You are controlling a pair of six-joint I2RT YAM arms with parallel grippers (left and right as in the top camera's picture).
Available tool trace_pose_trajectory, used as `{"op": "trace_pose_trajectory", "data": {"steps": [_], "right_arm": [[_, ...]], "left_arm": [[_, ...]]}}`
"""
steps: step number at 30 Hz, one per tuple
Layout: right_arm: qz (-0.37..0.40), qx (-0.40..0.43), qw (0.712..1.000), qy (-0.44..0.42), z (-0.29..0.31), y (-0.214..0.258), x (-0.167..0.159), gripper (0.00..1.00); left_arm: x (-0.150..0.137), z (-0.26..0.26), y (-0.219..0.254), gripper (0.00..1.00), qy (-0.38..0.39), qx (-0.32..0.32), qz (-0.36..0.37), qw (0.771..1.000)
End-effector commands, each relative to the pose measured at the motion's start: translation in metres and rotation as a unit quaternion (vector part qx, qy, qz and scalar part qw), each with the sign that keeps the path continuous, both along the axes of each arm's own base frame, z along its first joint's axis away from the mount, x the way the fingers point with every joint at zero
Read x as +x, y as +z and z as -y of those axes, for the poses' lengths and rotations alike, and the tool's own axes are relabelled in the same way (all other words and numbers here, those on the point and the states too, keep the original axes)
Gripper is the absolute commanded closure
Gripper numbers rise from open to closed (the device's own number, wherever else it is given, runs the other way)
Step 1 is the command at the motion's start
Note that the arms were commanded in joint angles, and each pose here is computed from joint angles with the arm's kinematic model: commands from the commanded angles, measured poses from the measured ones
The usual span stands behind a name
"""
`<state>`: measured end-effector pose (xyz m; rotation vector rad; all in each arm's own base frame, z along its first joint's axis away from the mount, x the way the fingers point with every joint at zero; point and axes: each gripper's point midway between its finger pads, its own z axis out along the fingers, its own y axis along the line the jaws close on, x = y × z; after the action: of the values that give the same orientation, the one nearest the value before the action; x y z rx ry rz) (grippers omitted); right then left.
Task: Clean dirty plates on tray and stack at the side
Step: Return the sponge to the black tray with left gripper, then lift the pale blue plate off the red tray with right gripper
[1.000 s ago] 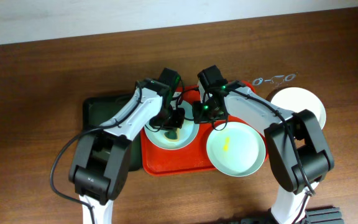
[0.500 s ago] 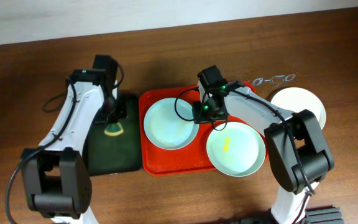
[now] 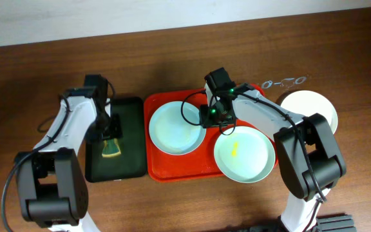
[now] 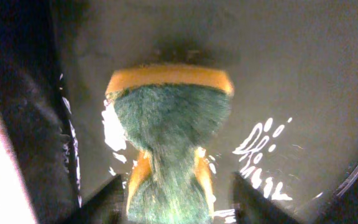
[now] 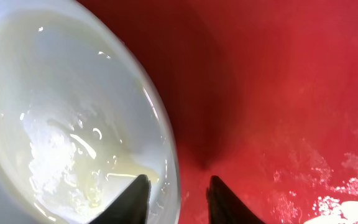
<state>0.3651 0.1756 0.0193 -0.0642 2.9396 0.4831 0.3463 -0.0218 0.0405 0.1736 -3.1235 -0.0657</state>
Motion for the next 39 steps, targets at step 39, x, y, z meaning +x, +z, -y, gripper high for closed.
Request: {"op": "trace_pose_trajectory", "data": {"steps": [39], "right_arm": [[0.2, -0.104, 0.974, 0.019, -0.124, 0.11, 0.005, 0.96]], "left_arm": [[0.048, -0.035, 0.187, 0.01, 0.048, -0.016, 0.266, 0.963]]}}
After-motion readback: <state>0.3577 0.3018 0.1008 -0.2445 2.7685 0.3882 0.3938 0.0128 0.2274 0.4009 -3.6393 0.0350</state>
